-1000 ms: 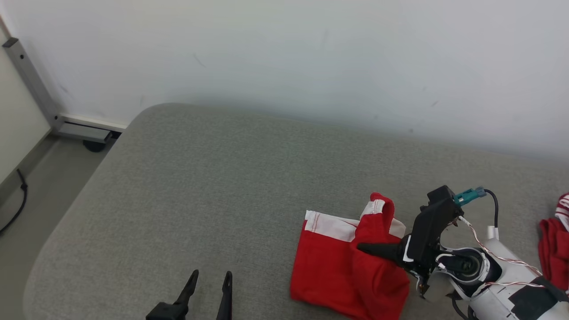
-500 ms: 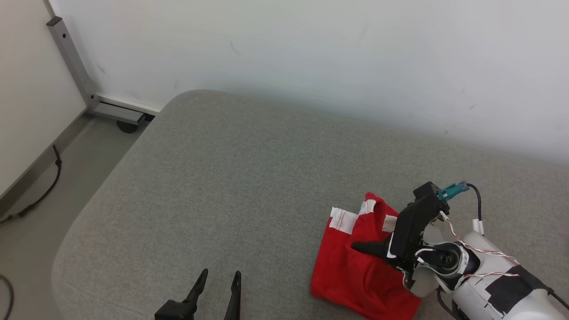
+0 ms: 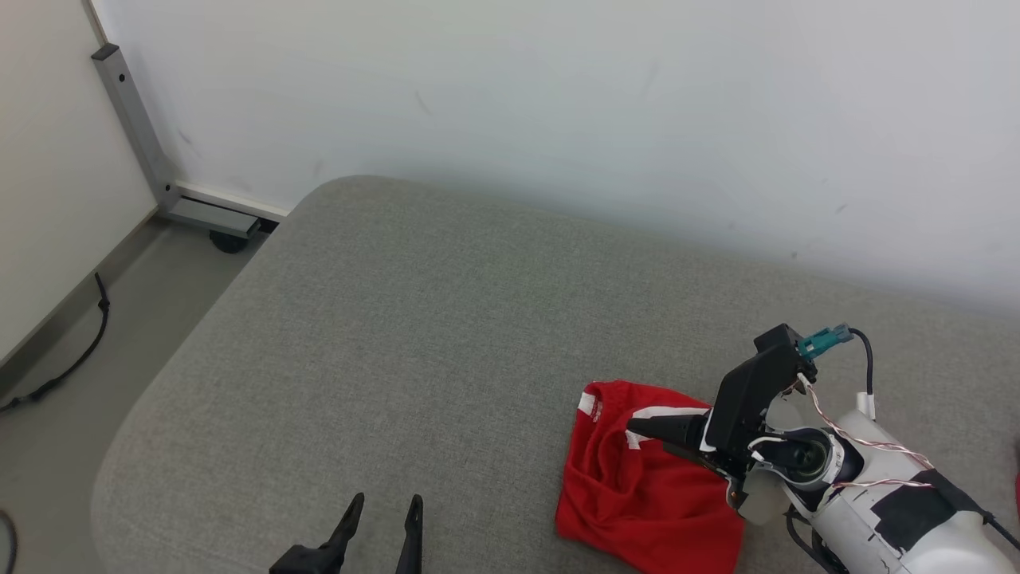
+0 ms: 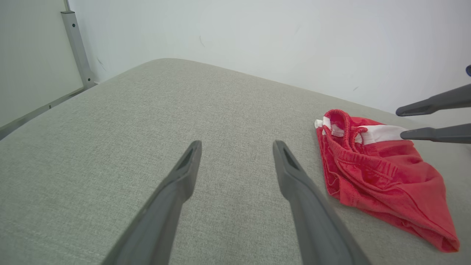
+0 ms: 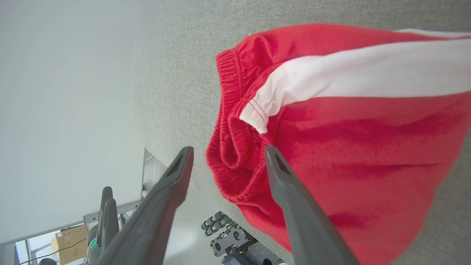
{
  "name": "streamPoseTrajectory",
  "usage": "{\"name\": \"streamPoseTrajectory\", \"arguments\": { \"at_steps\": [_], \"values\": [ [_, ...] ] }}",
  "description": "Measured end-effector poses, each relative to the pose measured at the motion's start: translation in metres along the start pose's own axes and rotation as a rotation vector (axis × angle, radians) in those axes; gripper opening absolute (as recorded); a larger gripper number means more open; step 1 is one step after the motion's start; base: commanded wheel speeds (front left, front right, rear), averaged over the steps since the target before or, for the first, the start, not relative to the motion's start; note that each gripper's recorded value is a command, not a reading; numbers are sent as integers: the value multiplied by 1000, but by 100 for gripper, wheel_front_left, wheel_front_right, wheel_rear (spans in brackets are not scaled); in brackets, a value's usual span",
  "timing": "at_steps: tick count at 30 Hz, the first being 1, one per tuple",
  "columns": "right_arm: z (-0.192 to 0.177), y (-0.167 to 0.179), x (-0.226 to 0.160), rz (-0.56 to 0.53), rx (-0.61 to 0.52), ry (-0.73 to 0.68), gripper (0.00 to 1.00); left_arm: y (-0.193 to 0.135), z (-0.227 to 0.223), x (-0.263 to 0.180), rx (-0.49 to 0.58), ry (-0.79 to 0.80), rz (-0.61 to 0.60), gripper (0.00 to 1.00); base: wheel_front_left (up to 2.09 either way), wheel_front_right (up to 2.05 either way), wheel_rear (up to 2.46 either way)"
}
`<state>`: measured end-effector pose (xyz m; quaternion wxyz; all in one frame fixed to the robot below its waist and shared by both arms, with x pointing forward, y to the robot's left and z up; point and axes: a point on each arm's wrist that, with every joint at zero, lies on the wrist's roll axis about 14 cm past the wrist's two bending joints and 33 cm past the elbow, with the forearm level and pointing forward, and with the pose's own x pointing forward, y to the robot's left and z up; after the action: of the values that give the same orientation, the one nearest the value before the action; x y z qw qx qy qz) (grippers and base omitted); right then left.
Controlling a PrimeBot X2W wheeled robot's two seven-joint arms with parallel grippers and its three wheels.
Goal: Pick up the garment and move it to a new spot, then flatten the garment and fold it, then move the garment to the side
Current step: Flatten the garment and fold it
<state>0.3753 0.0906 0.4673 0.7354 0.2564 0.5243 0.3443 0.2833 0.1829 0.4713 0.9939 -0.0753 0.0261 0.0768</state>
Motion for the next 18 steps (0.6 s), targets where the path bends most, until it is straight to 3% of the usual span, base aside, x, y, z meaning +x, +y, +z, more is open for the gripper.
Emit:
{"name": "streamPoseTrajectory", "arguments": {
  "at_steps": [6, 9, 14, 18],
  "values": [
    [19, 6, -24, 15, -52, -106, 100, -4, 5, 1, 1, -23, -18, 100, 0, 0, 0],
    [32, -21, -45, -89, -147, -160, 100, -9, 6, 0, -1, -29, -35, 100, 0, 0, 0],
    [22, -66, -62, -196, -143, -161, 100, -19, 13, 6, 2, -50, -67, 100, 0, 0, 0],
    [8, -81, -58, -226, -135, -124, 100, -23, 13, 8, 18, -49, -80, 100, 0, 0, 0]
  ]
}}
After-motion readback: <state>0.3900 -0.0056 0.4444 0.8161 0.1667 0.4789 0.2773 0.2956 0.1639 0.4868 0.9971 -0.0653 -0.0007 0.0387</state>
